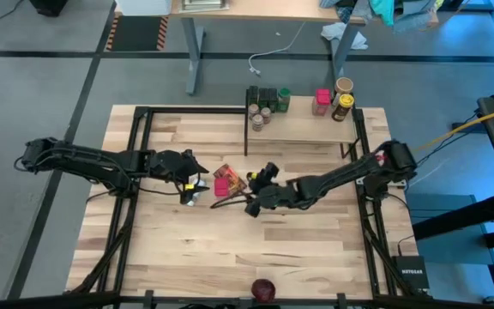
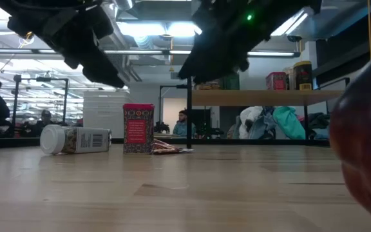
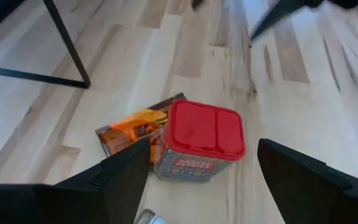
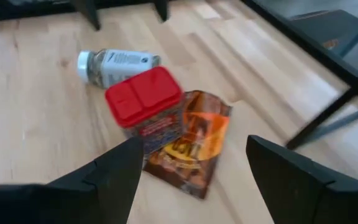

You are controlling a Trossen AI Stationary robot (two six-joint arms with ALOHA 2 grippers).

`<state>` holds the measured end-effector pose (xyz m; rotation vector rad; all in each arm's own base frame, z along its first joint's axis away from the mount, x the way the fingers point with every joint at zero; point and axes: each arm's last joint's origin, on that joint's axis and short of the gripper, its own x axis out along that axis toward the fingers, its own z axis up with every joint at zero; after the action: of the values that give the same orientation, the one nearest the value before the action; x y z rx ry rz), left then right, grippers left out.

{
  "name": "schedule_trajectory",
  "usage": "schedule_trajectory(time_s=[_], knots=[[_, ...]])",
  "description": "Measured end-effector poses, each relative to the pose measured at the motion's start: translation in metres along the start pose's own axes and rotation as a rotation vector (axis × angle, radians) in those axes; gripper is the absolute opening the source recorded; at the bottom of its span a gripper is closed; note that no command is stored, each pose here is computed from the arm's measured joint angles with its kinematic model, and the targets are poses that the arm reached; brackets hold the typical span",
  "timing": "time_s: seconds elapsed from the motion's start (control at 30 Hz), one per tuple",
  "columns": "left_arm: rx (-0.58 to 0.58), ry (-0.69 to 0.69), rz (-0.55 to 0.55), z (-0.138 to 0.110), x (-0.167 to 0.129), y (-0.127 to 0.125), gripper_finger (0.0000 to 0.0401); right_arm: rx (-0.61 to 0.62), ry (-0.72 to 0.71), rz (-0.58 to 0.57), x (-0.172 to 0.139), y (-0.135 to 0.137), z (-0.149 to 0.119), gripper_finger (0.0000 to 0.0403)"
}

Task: Shelf spices
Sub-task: Put the red seasoning can on the shelf

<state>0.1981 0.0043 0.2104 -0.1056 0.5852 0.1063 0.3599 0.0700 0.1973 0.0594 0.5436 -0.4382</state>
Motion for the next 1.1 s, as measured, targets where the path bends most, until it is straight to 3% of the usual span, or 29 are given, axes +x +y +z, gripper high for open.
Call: schedule_trajectory(time_s=[0.3, 0.67, 1.1], knots=[[-0.004, 0.071, 0.065, -0.017, 0.018, 0.013, 0.0290, -0.042, 0.014, 0.015, 0.032, 0.014, -0.027, 0.0291], [-0.004, 0.085, 0.121, -0.029, 0.051, 0.026, 0.0290, -0.032, -0.047, 0.039, 0.036, 0.017, -0.023, 0.0291], [-0.031, 0.079, -0.068, -0.039, 0.078, 0.000, 0.0290, -0.052, -0.040, 0.030, 0.037, 0.015, -0.023, 0.0291]])
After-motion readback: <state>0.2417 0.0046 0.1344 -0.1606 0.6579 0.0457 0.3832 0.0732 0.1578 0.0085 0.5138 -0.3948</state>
